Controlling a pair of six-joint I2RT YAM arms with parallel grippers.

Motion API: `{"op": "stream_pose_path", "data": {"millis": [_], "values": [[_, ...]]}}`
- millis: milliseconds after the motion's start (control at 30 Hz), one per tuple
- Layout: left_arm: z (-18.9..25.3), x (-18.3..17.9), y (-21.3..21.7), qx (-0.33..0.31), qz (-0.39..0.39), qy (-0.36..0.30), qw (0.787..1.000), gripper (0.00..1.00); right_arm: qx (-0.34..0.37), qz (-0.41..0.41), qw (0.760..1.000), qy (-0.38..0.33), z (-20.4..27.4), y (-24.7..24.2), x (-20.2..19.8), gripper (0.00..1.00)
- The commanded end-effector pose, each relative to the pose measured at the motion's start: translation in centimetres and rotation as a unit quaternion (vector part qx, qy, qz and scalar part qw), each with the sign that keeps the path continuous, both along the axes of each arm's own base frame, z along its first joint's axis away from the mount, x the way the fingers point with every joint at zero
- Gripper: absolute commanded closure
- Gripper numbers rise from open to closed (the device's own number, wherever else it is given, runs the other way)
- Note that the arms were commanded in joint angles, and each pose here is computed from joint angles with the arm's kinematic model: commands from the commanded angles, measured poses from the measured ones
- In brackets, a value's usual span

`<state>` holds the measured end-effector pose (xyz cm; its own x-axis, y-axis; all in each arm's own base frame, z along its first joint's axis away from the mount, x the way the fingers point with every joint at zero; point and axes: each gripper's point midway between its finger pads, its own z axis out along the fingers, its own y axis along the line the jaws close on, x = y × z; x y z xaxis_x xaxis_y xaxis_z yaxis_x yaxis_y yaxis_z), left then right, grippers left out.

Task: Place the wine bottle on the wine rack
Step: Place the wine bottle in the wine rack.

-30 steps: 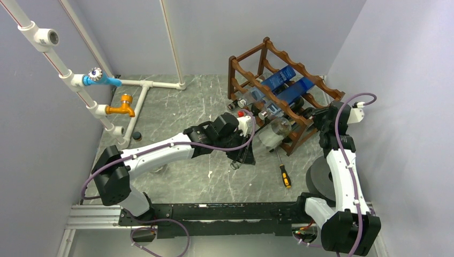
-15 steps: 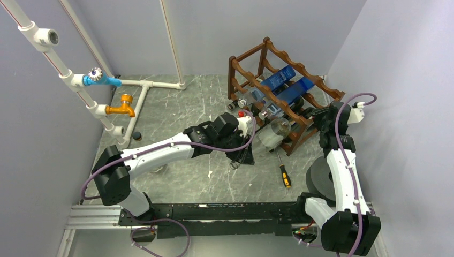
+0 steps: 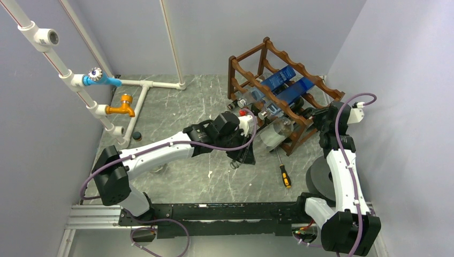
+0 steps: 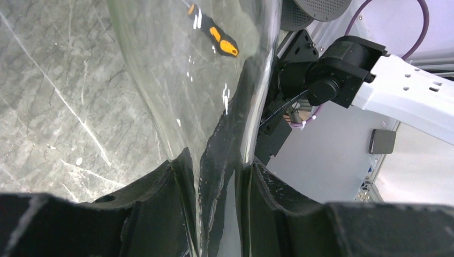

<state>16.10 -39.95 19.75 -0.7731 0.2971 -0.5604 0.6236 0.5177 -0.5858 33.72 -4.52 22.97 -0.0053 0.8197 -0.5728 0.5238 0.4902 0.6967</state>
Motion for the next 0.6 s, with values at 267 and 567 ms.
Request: {"op": "stream_pose_path", "data": {"millis": [267,567], "values": [[15.1,2.4,-4.0,-0.212,-0.013,-0.173,0.962,1.0,0.052,0.137,0.987,-0.069,4.1,6.3,0.2,1.0],[11.0,5.1,-6.4,-0.168,-0.022,-0.216,0.961,1.0,0.069,0.154,0.984,-0.065,3.9,7.1,0.2,1.0]]}}
